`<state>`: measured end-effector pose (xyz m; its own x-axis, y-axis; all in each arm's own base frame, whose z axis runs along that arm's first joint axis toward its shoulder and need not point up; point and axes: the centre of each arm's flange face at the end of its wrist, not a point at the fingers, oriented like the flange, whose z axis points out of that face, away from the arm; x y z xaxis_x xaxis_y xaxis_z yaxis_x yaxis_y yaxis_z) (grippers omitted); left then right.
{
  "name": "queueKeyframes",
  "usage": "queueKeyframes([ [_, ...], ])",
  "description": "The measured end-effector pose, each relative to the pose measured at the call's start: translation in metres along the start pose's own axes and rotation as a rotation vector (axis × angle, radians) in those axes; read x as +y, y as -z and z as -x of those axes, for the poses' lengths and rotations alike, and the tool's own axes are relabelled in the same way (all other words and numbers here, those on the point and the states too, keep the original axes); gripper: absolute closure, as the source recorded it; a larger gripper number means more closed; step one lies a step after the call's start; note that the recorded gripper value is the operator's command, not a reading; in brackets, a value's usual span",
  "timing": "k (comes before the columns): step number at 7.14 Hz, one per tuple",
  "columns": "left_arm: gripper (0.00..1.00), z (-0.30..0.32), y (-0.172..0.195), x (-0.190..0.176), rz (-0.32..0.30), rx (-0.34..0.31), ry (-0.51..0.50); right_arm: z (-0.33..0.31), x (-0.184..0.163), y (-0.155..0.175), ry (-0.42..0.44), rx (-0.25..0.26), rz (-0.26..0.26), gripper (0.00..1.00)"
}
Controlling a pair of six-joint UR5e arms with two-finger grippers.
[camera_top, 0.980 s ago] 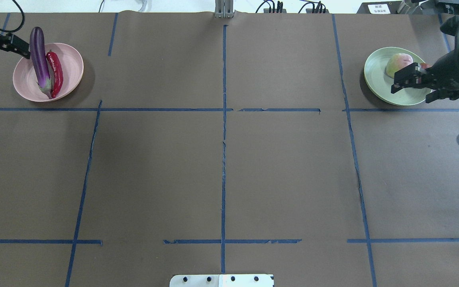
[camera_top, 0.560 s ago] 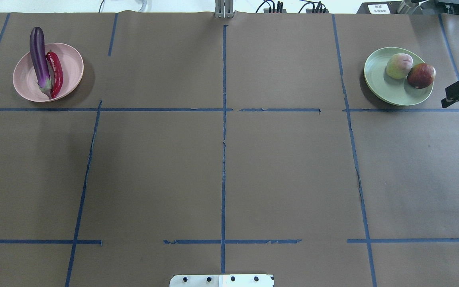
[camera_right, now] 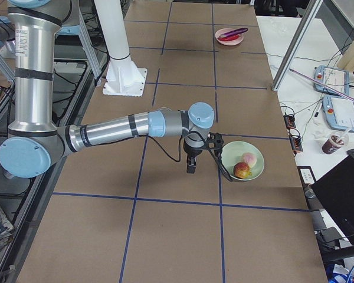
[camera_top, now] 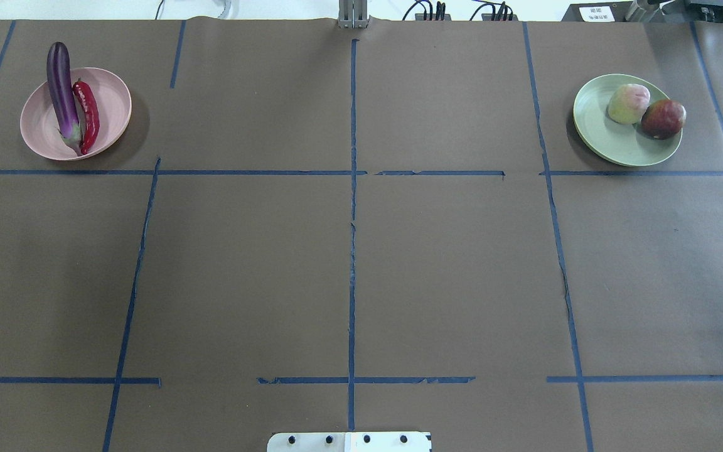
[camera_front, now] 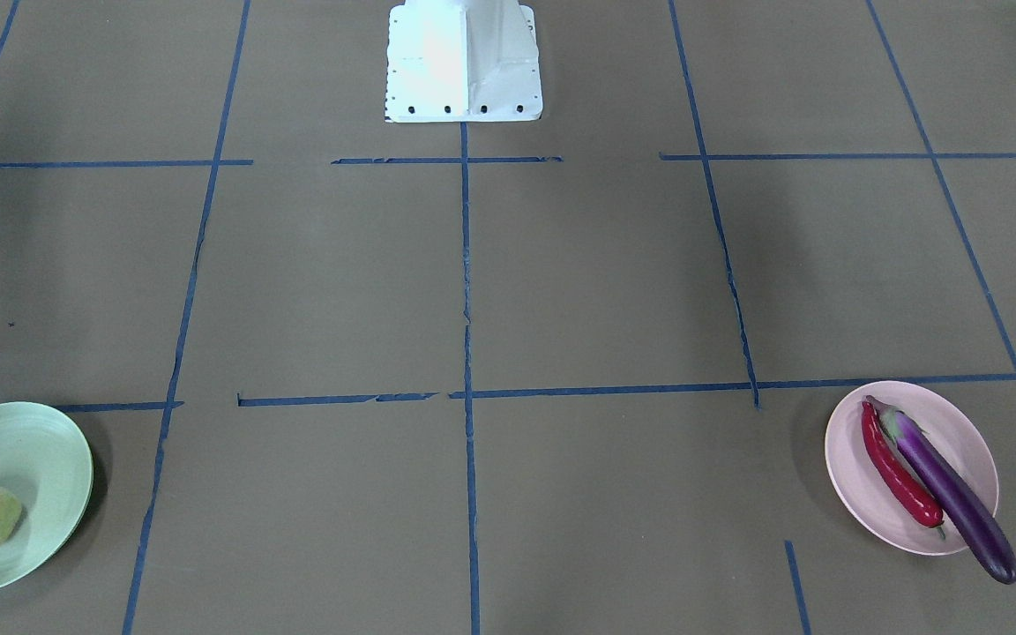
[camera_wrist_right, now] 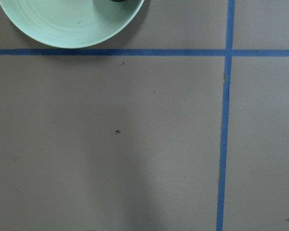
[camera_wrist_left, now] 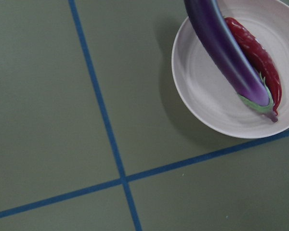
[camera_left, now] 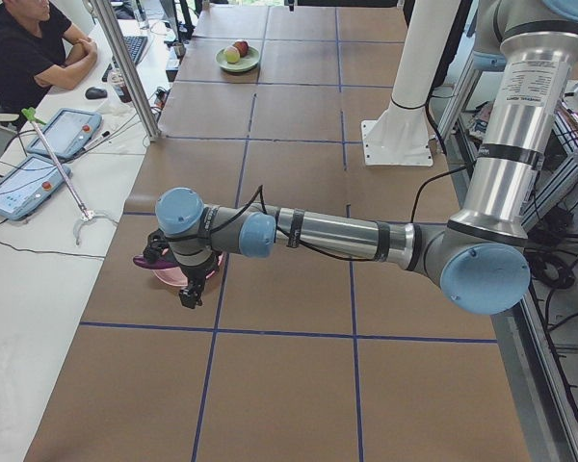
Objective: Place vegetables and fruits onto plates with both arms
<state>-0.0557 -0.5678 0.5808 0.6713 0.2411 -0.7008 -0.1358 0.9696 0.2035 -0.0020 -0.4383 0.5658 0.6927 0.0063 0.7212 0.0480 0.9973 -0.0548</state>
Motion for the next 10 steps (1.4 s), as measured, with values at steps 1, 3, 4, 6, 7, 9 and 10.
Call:
queueKeyframes([
  [1,0.0,0.001,0.005,0.022,0.039,0.01,0.057,-0.014,0.013,-0.007,-0.005,-0.001,0.018,0.0],
  [3,0.0,-0.004,-0.001,0.086,0.09,0.016,0.138,-0.022,0.025,-0.011,0.002,-0.003,0.028,0.0],
  [4,0.0,-0.01,0.0,0.108,0.095,0.014,0.147,-0.024,0.029,-0.013,0.01,-0.004,0.032,0.0],
  [6,0.0,-0.013,-0.003,0.137,0.109,0.013,0.166,-0.033,0.037,-0.014,0.035,-0.009,0.034,0.0],
  [7,0.0,-0.011,-0.007,0.143,0.117,0.013,0.178,-0.038,0.041,-0.012,0.05,-0.01,0.028,0.0],
  [9,0.0,-0.008,-0.009,0.147,0.121,-0.003,0.207,-0.044,0.045,-0.01,0.068,-0.003,0.01,0.0],
  [10,0.0,-0.008,-0.008,0.146,0.113,-0.016,0.225,-0.048,0.05,-0.012,0.083,0.004,-0.008,0.0],
])
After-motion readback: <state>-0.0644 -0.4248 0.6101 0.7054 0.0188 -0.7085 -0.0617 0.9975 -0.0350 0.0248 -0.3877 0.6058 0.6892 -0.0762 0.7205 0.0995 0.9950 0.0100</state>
